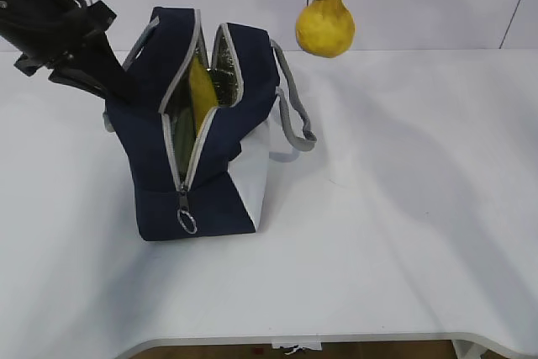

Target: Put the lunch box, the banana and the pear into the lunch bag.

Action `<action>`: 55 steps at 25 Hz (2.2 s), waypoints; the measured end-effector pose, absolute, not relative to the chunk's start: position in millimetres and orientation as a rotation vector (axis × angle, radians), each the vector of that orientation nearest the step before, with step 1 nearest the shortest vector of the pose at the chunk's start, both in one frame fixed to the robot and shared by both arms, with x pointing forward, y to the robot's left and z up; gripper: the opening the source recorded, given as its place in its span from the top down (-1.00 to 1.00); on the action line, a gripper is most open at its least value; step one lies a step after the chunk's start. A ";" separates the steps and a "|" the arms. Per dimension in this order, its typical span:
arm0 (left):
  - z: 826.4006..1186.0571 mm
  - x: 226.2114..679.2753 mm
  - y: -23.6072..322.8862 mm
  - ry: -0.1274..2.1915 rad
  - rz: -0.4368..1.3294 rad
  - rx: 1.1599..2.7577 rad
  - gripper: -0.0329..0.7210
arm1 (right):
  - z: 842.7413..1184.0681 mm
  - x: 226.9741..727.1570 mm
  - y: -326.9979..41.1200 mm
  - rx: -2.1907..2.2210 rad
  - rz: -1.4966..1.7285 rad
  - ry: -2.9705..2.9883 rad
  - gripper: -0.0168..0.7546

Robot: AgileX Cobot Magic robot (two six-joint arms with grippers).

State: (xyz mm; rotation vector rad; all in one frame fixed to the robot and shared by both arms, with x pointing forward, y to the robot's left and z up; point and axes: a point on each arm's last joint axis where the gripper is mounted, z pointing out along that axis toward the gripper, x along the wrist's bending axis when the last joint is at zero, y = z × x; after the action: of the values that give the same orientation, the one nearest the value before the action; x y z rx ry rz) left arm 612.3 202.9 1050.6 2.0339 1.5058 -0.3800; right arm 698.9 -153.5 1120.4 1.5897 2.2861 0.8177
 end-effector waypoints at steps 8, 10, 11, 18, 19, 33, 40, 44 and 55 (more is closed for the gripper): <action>1050.6 612.3 203.0 1.506 -0.380 2.035 0.90 | 1157.0 673.3 -129.0 1.601 1.218 2.378 0.51; 1050.6 612.3 203.0 1.506 -0.380 2.035 0.90 | 1152.1 671.1 -122.0 1.608 1.230 2.414 0.51; 1050.6 612.3 203.0 1.506 -0.380 2.035 0.90 | 1146.4 670.0 -117.7 1.620 1.227 2.441 0.51; 1050.5 612.3 203.1 1.506 -0.378 2.036 0.90 | 1117.6 668.8 -94.5 1.633 1.275 2.591 0.51; 1050.5 612.3 203.1 1.506 -0.378 2.036 0.90 | 1109.5 671.5 -91.0 1.644 1.268 2.607 0.51; 1050.3 612.3 203.4 1.507 -0.375 2.040 0.90 | 1067.9 685.0 -74.2 1.706 1.270 2.667 -0.23; 1050.2 612.3 203.6 1.507 -0.374 2.042 0.90 | 1097.9 675.9 -92.1 1.575 1.098 2.586 -0.34; 1050.0 612.3 203.8 1.508 -0.371 2.046 0.90 | 1101.8 675.9 -102.6 1.585 0.964 2.518 -0.34; 1049.8 612.4 204.7 1.510 -0.368 2.048 0.90 | 1063.9 673.1 -105.0 1.709 0.807 2.580 -0.34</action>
State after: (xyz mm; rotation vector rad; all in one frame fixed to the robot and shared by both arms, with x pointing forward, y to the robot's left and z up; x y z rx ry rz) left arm 612.4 204.7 1049.8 2.0481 1.5103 -0.3677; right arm 673.1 -105.0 1063.9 1.7086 2.5801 0.8070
